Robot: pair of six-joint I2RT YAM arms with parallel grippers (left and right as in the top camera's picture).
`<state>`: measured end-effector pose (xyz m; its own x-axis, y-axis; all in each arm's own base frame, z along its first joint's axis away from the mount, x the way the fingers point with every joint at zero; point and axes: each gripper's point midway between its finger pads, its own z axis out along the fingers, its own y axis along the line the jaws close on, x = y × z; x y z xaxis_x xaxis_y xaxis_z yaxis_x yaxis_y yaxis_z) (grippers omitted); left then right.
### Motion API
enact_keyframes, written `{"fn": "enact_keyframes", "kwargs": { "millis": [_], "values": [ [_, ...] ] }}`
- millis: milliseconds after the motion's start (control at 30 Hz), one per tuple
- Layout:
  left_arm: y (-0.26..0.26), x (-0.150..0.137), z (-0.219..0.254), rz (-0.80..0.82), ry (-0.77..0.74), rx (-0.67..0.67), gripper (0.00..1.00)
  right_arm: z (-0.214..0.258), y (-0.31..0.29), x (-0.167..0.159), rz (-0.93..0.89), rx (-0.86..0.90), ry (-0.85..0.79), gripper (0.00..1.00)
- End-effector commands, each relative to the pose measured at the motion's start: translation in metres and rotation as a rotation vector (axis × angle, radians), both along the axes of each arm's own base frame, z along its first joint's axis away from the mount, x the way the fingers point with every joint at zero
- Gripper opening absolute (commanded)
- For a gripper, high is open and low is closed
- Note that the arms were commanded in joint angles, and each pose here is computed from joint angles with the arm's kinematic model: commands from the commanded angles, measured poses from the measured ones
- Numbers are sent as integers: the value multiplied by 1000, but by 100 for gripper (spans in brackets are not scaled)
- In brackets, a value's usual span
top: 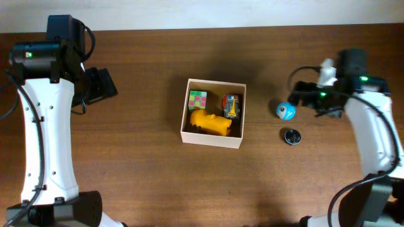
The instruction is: Pack container
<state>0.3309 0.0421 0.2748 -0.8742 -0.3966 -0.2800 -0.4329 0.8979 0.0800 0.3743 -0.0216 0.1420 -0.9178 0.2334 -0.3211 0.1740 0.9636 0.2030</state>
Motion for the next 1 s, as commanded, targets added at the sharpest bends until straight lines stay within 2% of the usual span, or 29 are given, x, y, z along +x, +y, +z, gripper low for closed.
{"fn": "enact_keyframes", "kwargs": {
  "millis": [0,267,367,533,667,767,867,967],
  "values": [
    [0,0,6,-11,-20,-2,99,-7,-1,9,31,-158,9,99],
    [0,0,6,-11,-21,-2,99,-62,1,17,52,-175,128,99],
    [0,0,6,-11,-20,-2,99,-82,8,19,67,-140,161,94],
    [0,0,6,-11,-20,-2,99,-101,9,25,71,-130,180,92],
    [0,0,6,-11,-20,-2,99,-108,9,27,54,-125,186,77],
    [0,0,6,-11,-20,-2,99,-110,11,25,53,-111,195,72],
    [0,0,6,-11,-20,-2,99,-113,12,18,55,-105,228,62],
    [0,0,6,-11,-21,-2,99,-115,12,17,56,-104,235,60]
  ]
}}
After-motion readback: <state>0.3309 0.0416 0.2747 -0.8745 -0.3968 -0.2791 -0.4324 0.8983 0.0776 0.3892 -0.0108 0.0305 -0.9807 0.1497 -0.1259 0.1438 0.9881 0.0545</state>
